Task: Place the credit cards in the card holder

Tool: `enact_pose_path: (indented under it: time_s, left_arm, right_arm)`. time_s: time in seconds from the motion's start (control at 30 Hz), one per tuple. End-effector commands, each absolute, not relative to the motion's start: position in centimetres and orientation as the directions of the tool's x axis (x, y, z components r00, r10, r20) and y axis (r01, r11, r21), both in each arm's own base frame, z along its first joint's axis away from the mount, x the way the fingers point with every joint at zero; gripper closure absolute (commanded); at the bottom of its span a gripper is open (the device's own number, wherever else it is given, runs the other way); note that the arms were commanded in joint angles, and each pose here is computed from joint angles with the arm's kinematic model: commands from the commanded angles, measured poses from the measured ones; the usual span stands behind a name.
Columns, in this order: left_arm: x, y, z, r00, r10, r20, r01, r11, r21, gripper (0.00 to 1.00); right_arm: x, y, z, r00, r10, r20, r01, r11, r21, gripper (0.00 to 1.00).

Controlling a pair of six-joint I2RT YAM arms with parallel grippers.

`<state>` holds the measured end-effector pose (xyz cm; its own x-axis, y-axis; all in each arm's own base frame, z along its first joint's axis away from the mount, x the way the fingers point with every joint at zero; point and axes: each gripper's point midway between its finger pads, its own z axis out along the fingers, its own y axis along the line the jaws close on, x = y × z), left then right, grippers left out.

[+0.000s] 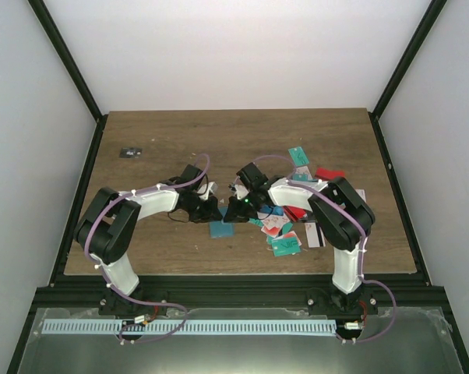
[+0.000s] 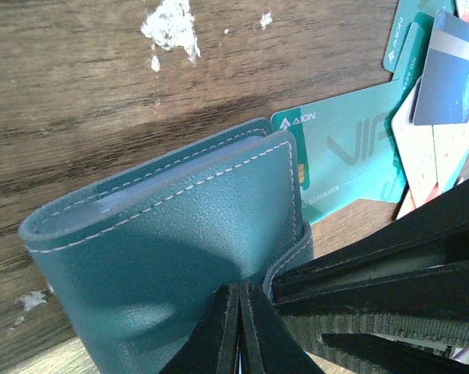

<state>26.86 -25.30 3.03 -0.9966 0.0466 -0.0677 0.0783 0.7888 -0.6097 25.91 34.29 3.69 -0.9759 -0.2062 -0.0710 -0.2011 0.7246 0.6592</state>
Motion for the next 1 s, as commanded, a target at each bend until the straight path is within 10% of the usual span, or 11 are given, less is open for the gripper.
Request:
enact_pose_path:
  time_s: [0.0, 0.97]
  left_arm:
    - [26.0, -24.7, 1.2, -0.999, 0.048, -0.023, 0.052, 0.826, -0.561, 0.96]
    - [28.1, -21.7, 3.7, -0.991, 0.024, -0.133, 0.08, 0.901, -0.427, 0.94]
  right_arm:
    - [25.9, 32.8, -0.1, -0.981, -0.192, -0.027, -0.175, 0.816, 0.551, 0.91]
    - [25.9, 30.6, -4.1, -0.985, -0.146, 0.087, -0.106, 0.928, 0.357, 0.91]
